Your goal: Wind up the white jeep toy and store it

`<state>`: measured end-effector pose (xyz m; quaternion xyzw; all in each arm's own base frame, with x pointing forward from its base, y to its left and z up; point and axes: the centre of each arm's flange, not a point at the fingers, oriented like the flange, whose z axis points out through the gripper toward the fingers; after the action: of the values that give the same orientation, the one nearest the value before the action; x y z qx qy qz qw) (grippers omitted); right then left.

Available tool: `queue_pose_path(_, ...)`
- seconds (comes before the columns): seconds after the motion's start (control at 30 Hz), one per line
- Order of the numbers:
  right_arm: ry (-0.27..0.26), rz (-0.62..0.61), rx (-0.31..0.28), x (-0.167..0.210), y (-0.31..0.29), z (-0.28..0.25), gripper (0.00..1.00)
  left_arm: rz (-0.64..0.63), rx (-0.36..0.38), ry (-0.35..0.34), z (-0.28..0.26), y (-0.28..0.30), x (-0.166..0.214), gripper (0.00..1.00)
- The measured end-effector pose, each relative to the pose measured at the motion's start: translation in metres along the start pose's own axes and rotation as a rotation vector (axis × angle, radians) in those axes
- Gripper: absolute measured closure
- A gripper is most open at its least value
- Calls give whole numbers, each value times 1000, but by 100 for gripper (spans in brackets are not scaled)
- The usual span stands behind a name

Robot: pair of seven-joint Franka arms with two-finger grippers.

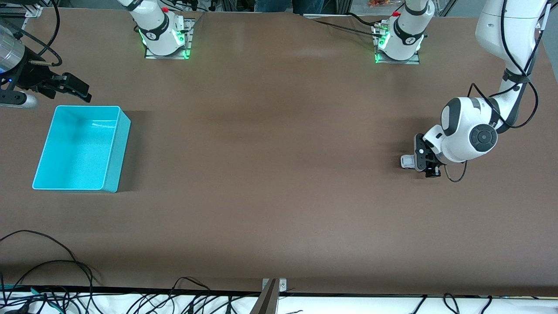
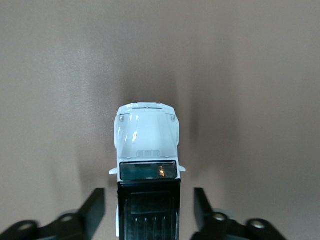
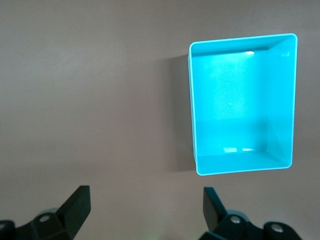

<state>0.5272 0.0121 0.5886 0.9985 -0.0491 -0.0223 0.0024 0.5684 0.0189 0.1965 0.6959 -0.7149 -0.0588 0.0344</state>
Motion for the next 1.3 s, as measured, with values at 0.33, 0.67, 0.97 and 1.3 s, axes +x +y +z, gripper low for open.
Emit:
queue_pose_path(0.33,0,0,0,0,0,0,0,11,4,1,-1,0,-4,49)
queue_pose_path(0.67,0,0,0,0,0,0,0,17,4,1,-1,0,-5,49)
queue_pose_path(0.97,0,0,0,0,0,0,0,40,4,6,1,2,-30,49)
queue_pose_path(1.3,0,3,0,0,2,0,0,27,10,16,3,10,-82,49)
